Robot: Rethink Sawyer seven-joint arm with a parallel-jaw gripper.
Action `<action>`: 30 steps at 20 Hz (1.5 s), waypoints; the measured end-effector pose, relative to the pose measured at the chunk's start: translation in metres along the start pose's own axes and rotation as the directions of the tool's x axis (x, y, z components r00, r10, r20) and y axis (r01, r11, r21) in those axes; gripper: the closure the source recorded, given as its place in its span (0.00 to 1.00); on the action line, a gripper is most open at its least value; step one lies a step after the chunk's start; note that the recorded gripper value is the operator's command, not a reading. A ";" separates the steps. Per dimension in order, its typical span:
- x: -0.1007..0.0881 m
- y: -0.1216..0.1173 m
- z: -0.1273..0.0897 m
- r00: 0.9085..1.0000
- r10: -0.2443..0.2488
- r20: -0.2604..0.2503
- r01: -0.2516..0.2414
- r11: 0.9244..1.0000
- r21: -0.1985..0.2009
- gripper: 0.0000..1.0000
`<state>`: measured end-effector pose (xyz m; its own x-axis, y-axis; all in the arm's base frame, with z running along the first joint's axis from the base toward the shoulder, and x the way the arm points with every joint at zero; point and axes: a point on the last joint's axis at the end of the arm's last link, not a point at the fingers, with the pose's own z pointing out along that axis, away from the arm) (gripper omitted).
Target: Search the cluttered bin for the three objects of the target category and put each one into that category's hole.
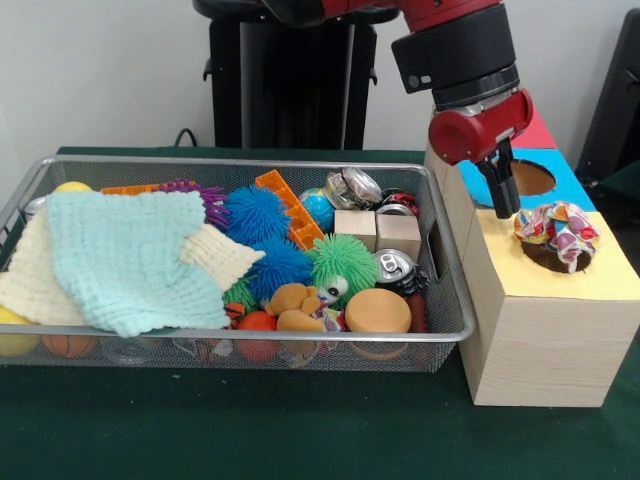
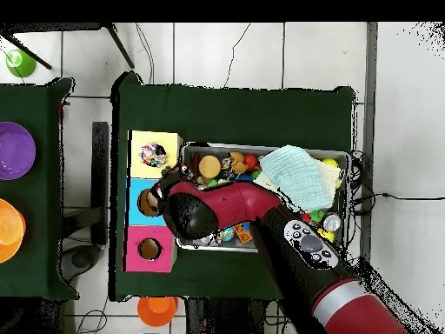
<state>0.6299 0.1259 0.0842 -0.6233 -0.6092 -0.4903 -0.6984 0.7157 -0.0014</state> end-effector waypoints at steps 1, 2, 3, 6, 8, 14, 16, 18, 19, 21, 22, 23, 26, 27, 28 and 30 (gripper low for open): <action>0.000 0.000 0.000 1.000 0.000 -0.004 0.000 1.000 -0.003 1.00; 0.001 0.001 0.000 1.000 0.000 -0.010 0.000 1.000 -0.006 1.00; 0.002 0.001 0.000 1.000 0.000 -0.014 0.000 1.000 -0.008 1.00; 0.002 0.001 -0.002 1.000 -0.003 -0.026 0.002 1.000 -0.013 1.00; 0.002 0.001 -0.004 0.999 -0.005 -0.033 0.004 1.000 -0.014 1.00; -0.002 -0.002 -0.013 0.998 -0.011 -0.055 0.010 1.000 -0.012 1.00; -0.008 -0.004 -0.019 0.998 -0.009 -0.058 0.009 1.000 -0.009 1.00; -0.014 -0.005 -0.024 0.998 -0.009 -0.054 0.008 1.000 -0.006 1.00; -0.018 -0.005 -0.026 0.999 -0.009 -0.050 0.008 1.000 -0.004 1.00; -0.030 -0.006 -0.033 0.999 -0.009 -0.033 0.009 1.000 0.002 1.00; -0.035 -0.006 -0.035 1.000 -0.009 -0.026 0.009 1.000 0.002 1.00; -0.038 -0.005 -0.036 1.000 -0.008 -0.021 0.008 1.000 0.003 1.00; -0.045 -0.004 -0.038 1.000 -0.011 -0.011 0.011 1.000 0.002 1.00; -0.045 -0.003 -0.038 1.000 -0.011 -0.010 0.011 1.000 0.001 1.00; -0.045 -0.003 -0.038 1.000 -0.012 -0.010 0.012 1.000 0.001 1.00; -0.045 -0.003 -0.038 1.000 -0.012 -0.010 0.012 1.000 0.000 1.00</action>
<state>0.6467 0.1384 0.1391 -0.6181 -0.6215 -0.4813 -0.7061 0.7080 -0.0074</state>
